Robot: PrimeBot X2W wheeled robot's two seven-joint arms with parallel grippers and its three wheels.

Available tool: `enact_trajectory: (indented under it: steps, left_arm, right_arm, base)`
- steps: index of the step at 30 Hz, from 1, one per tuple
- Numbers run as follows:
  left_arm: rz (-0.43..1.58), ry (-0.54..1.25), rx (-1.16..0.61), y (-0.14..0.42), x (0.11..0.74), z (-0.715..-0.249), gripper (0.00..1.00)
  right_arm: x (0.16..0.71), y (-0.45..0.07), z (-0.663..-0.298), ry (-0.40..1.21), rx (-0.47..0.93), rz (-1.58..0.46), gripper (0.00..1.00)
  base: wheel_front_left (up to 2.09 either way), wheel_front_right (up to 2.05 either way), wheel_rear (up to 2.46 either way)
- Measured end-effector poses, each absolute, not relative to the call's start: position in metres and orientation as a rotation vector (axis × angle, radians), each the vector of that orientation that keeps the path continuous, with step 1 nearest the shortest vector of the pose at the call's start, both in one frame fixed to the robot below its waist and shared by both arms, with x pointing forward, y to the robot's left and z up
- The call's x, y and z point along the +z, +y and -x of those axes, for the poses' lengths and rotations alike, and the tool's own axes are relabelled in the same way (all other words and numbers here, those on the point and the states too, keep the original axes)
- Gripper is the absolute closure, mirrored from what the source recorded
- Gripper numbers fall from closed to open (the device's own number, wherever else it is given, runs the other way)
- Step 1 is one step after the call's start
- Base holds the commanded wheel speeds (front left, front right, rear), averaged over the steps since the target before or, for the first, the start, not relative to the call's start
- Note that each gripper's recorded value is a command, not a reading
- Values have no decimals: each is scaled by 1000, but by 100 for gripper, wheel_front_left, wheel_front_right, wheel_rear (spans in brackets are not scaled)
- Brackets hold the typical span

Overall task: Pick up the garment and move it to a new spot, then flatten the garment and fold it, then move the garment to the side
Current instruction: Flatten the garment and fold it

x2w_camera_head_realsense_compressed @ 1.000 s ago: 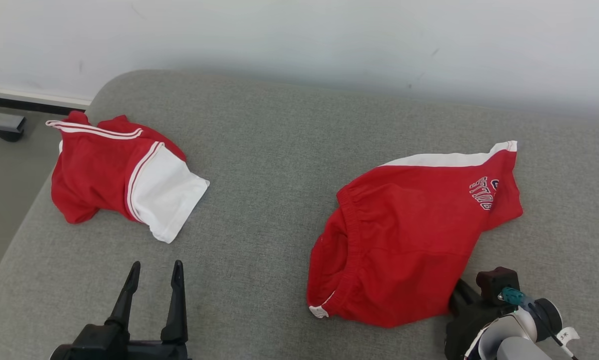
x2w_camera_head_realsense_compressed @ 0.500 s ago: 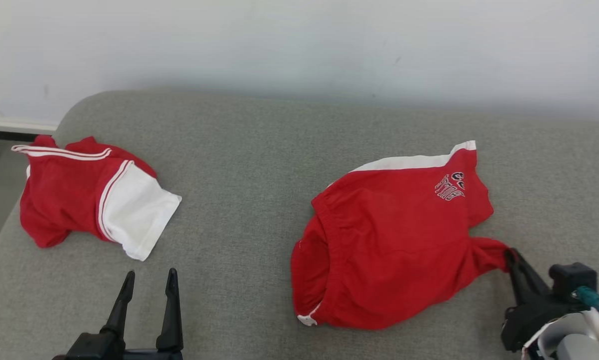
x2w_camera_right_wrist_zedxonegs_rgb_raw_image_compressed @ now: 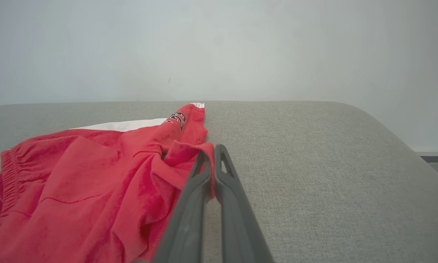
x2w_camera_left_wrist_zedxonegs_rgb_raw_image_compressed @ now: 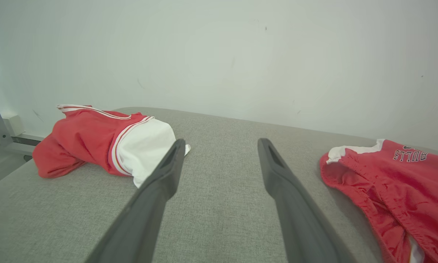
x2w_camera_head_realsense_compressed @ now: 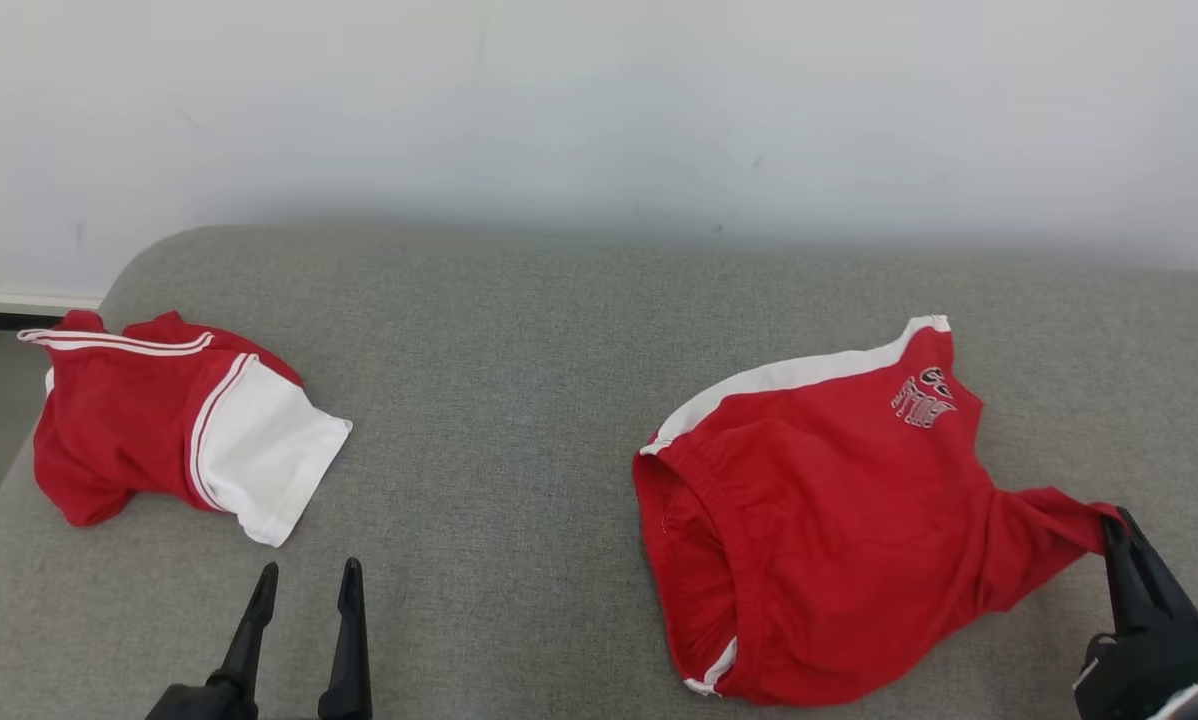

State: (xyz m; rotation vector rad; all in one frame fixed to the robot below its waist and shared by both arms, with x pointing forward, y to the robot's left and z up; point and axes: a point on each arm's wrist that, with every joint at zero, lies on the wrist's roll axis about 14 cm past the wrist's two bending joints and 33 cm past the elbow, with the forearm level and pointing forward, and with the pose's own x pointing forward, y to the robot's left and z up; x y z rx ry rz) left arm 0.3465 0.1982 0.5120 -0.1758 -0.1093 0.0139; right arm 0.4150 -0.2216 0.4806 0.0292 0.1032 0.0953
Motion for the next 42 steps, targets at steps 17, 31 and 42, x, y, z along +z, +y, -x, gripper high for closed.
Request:
enact_trajectory:
  steps: [17, 31, 42]
  left_arm:
    - [171, -106, -3, 192, 511, -343, 0]
    - [149, -95, -44, 182, 509, -355, 0]
    - [113, -84, -211, 133, 509, -371, 0]
  right_arm:
    - [525, -210, -386, -74, 86, -66, 0]
    - [522, -190, -359, -121, 92, -138, 0]
    - [509, -185, -360, -89, 86, -168, 0]
  base:
    - [0, 0, 0]
    - [0, 0, 0]
    - [0, 0, 0]
